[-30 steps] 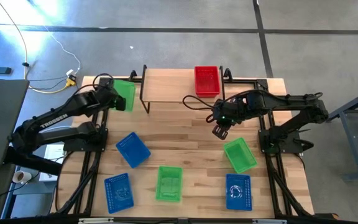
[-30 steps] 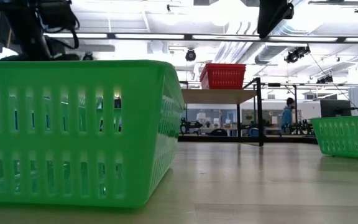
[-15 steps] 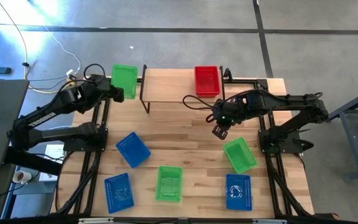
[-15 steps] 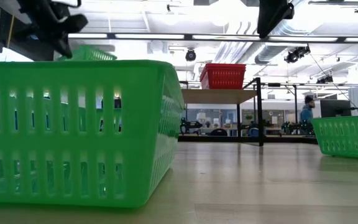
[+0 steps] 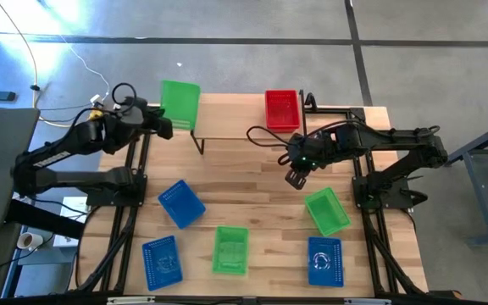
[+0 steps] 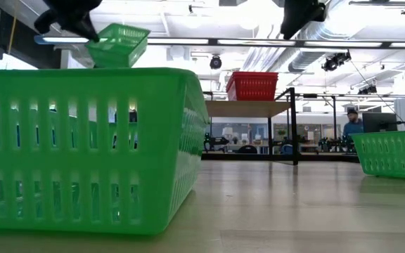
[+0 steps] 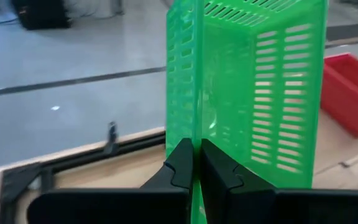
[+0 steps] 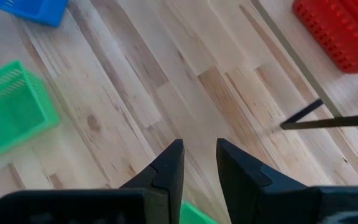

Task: Stack baskets on shelf by color
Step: Stack the top left green basket on the top of the right green basket

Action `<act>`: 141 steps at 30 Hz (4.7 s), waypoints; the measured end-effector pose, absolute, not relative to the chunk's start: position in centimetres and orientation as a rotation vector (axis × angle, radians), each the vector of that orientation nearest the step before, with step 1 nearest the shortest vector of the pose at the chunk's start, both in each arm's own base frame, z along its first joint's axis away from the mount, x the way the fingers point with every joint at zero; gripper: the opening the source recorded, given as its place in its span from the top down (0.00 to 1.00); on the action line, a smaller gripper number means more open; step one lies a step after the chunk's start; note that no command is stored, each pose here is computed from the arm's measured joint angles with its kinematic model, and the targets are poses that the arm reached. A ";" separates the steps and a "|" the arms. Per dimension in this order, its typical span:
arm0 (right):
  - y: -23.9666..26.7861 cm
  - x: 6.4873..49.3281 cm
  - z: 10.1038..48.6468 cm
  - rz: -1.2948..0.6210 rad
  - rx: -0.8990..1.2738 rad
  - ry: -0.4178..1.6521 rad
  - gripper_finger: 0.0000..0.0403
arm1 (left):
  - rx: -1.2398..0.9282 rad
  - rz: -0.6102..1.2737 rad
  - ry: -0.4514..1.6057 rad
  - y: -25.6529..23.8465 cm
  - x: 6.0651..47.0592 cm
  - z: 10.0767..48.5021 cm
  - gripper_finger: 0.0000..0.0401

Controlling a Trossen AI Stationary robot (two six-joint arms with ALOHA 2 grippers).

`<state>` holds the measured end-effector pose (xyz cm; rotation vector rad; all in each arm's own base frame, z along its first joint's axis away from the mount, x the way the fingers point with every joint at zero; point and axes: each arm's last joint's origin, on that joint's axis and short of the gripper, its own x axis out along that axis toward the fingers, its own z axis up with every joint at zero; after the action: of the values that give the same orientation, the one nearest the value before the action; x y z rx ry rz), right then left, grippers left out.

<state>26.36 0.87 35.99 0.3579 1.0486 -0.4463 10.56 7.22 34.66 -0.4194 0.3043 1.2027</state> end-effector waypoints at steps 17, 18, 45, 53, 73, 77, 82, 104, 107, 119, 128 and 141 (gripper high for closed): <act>1.8 27.1 36.5 -0.437 0.332 0.940 0.79 | -0.306 0.966 0.227 4.5 16.2 35.1 1.00; 2.0 27.2 36.5 -0.443 0.319 0.929 0.79 | -0.292 0.963 0.228 4.2 16.6 35.1 1.00; 6.8 29.4 31.0 -0.516 0.280 0.588 0.79 | -0.047 1.028 0.218 -3.4 24.5 30.2 1.00; 6.9 29.8 28.9 -0.501 0.303 0.534 0.79 | -0.003 1.099 0.204 -4.3 26.0 28.2 1.00; 3.8 31.2 29.8 -0.658 0.282 0.318 0.61 | 0.047 1.211 0.189 -3.6 27.9 26.0 1.00; 3.0 31.6 30.2 -0.635 0.330 0.276 0.61 | 0.060 1.224 0.200 -3.1 28.0 26.0 1.00; 2.3 32.0 30.9 -0.625 0.362 0.206 0.61 | 0.059 1.231 0.205 -2.8 28.0 26.0 1.00; 0.5 33.6 30.6 -0.621 0.402 0.132 0.61 | 0.101 1.205 0.199 -3.0 28.9 27.1 1.00; 0.5 33.9 30.2 -0.631 0.394 0.139 0.61 | 0.118 1.200 0.205 -3.1 29.0 27.3 1.00; -0.2 34.2 29.7 -0.662 0.389 0.141 0.97 | 0.120 1.197 0.208 -3.1 29.1 27.3 1.00; -0.9 34.5 29.3 -0.672 0.401 0.150 0.99 | 0.112 1.166 0.223 -3.0 29.1 27.2 0.96; -0.9 34.5 29.2 -0.683 0.381 0.160 1.00 | 0.125 1.043 0.296 -3.1 29.4 27.1 0.75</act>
<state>34.49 -0.86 29.17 0.3806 0.1605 -0.6827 29.42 -3.07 27.05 0.1246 0.2962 1.0431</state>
